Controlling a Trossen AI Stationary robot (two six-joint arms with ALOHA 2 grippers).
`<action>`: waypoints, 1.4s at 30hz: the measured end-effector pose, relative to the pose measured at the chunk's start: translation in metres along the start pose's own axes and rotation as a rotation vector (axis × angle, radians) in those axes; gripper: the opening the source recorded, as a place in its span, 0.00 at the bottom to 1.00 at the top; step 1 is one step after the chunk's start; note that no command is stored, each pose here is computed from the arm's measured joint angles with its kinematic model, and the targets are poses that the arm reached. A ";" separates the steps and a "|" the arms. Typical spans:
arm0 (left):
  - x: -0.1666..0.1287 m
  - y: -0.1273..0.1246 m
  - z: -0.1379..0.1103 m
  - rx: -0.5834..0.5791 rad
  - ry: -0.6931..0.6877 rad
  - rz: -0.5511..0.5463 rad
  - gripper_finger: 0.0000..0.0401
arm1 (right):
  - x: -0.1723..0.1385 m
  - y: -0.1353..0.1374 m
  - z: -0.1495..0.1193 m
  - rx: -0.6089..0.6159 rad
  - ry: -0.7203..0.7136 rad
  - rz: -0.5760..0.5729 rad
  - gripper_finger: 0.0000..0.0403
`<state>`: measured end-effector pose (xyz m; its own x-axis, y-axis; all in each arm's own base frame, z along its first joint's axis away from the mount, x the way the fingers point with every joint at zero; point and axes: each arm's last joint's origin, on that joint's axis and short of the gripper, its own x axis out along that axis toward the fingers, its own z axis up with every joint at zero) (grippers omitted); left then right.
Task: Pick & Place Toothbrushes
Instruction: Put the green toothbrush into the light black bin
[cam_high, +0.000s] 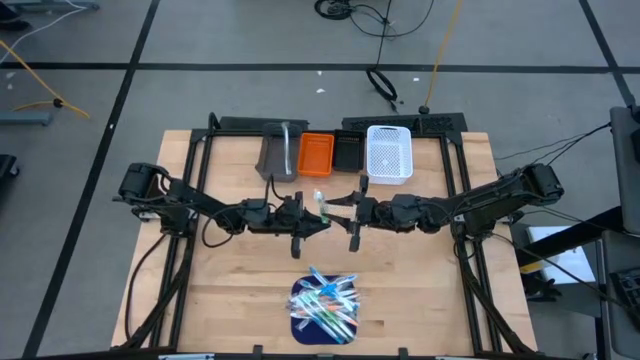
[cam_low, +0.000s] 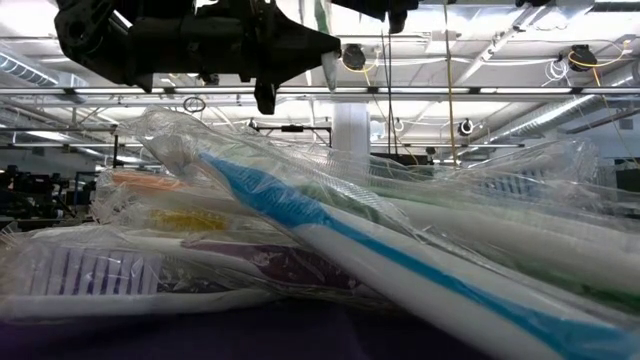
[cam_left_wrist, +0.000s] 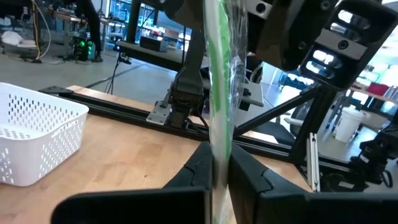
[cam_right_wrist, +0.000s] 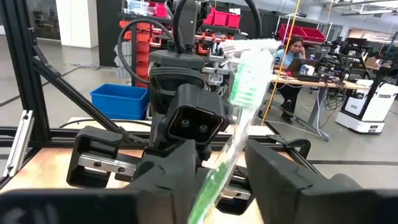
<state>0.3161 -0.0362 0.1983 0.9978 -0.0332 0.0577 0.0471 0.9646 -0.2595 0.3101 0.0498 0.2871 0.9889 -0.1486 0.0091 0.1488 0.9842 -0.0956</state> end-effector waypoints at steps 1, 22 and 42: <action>0.000 0.000 0.000 -0.007 0.000 0.000 0.06 | -0.001 0.000 0.000 -0.002 0.006 -0.002 0.37; -0.037 0.021 0.045 0.052 0.075 0.525 0.07 | -0.019 0.015 -0.002 0.044 0.152 0.053 0.42; -0.070 0.116 0.051 -0.067 0.186 1.002 0.05 | -0.027 0.036 -0.003 0.058 0.165 0.124 0.42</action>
<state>0.2494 0.0914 0.2132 0.5713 0.7355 -0.3643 -0.8164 0.5549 -0.1599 0.2890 0.0883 0.2802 0.9860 -0.0352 -0.1630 0.0310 0.9991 -0.0283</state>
